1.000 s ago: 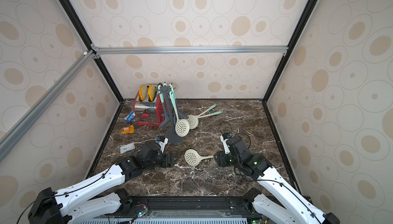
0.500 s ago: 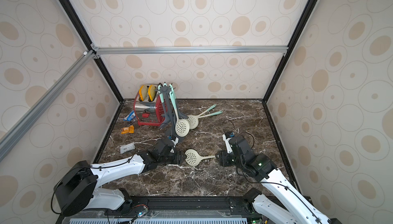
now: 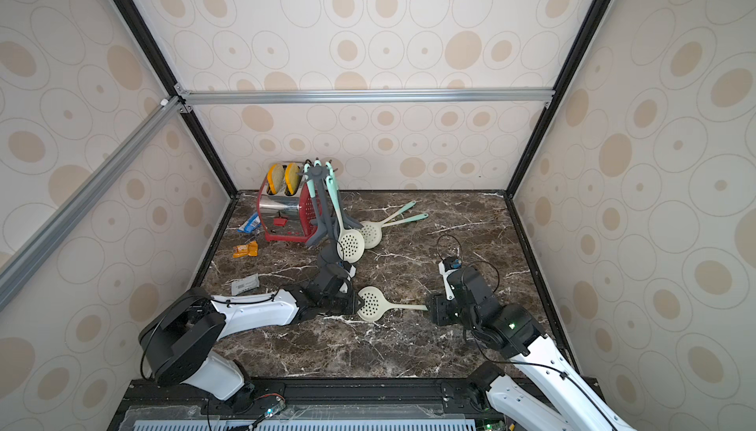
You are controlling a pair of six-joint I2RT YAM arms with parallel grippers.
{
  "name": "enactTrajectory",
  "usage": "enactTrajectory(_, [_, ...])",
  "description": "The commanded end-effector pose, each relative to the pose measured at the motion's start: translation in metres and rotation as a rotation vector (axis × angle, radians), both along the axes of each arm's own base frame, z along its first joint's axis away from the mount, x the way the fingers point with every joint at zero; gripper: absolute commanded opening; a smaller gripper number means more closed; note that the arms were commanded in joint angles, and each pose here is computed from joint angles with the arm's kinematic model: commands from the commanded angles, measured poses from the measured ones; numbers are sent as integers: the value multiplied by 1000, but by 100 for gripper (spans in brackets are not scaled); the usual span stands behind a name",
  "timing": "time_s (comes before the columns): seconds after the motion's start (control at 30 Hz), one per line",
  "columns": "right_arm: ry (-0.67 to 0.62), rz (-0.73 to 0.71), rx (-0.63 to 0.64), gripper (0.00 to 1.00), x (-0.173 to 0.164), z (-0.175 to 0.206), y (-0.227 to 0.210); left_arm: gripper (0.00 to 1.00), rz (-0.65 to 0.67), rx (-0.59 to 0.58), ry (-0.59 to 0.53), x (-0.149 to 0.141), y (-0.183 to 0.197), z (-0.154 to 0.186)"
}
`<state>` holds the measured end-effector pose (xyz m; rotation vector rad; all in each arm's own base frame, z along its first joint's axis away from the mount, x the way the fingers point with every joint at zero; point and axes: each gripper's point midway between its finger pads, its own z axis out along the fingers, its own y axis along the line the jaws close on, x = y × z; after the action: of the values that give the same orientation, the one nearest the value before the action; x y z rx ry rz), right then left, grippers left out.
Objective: Hang the skimmer on the kitchen utensil rack
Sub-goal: Pick up the skimmer from the center of the board.
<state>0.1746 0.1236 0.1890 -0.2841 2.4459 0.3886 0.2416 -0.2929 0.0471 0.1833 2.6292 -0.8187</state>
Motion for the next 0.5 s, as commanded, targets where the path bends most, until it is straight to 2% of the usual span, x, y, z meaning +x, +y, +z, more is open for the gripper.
enactTrajectory(0.0, [-41,-110,-54,61,2,11,-26,0,19,-38,-37,1,0,26])
enactTrajectory(0.1, [-81,-195,-67,66,2,18,-44,0,68,-19,-57,-6,19,39])
enactTrajectory(0.17, [-127,-241,-27,80,2,28,-50,0,122,-13,-77,-10,37,52])
enactTrajectory(0.2, [-150,-254,3,83,2,34,-52,0,147,-14,-83,-13,45,57])
enactTrajectory(0.27, [-222,-267,102,91,2,54,-50,0,215,-17,-101,-17,63,70])
enactTrajectory(0.37, [-329,-287,261,96,2,86,-49,0,313,-30,-125,-22,87,85])
enactTrajectory(0.47, [-372,-331,370,97,2,102,-51,0,360,-85,-148,-23,95,100])
